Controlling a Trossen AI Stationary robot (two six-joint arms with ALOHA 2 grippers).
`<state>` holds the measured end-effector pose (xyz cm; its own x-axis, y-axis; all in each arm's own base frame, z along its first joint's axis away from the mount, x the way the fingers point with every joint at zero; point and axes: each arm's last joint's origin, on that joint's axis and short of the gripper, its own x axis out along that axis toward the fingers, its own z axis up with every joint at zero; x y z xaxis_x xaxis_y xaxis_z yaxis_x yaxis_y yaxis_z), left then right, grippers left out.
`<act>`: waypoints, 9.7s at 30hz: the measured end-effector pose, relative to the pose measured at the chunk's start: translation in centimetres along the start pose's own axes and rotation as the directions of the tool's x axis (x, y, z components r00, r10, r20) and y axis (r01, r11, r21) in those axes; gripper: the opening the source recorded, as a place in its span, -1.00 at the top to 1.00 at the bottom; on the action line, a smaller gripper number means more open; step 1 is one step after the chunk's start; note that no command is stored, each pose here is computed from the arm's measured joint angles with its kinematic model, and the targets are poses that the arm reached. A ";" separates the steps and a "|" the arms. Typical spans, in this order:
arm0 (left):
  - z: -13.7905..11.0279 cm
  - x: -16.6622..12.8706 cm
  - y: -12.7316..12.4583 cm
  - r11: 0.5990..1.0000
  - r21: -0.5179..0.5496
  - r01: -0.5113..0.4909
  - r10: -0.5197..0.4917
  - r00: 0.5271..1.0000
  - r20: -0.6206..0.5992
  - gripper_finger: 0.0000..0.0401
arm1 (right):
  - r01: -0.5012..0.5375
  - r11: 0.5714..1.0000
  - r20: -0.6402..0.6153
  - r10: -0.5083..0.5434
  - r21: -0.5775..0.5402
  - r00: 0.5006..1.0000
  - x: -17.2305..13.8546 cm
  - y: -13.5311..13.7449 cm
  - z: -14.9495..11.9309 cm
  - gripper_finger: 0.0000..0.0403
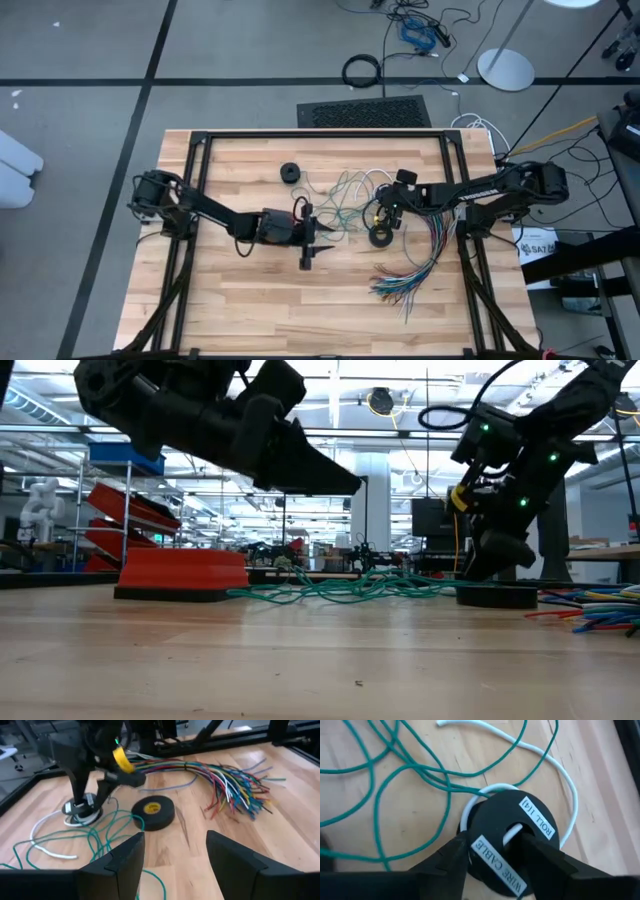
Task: Coiling cords
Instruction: Uncoil the white wire cable from the spool
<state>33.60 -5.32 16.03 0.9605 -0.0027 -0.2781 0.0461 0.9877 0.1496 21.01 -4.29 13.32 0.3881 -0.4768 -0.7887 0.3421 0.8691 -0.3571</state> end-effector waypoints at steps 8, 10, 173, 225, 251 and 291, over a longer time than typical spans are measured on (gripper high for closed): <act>0.2 0.0 -0.1 1.000 -0.002 0.001 -0.001 1.000 0.014 -0.09 | 0.113 0.993 -0.016 -0.113 0.015 0.993 0.0 0.2 -0.1 0.87; 0.2 0.0 -0.1 1.000 -0.002 0.002 -0.002 1.000 0.012 -0.09 | 0.134 0.991 -0.010 -0.134 0.004 0.991 -0.5 0.3 -0.1 0.95; 6.2 5.1 9.4 0.947 -0.084 -0.310 0.314 0.840 0.443 0.43 | 0.051 0.933 0.829 -0.341 0.356 0.444 -18.0 -3.9 12.5 1.00; 10.3 7.3 9.2 0.960 -0.009 -0.281 0.271 0.918 0.288 0.97 | 0.276 0.911 0.683 -0.413 0.308 0.602 -16.0 -3.4 11.6 1.00; 13.6 0.5 11.9 0.867 0.216 -0.449 0.463 0.886 -0.018 0.97 | 0.166 0.952 0.710 -0.301 0.255 0.636 -20.1 -3.3 7.9 1.00; 16.6 -4.1 8.6 0.889 0.316 -0.330 0.355 0.935 -0.023 0.96 | 0.275 0.919 0.613 -0.394 0.282 0.685 -19.9 -5.4 6.2 1.00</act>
<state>34.59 0.64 34.17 0.9077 0.3515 -0.2290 -0.1889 0.8299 0.5249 16.72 -0.24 34.04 0.6557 -0.7493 -0.0928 0.6630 0.6302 -0.4041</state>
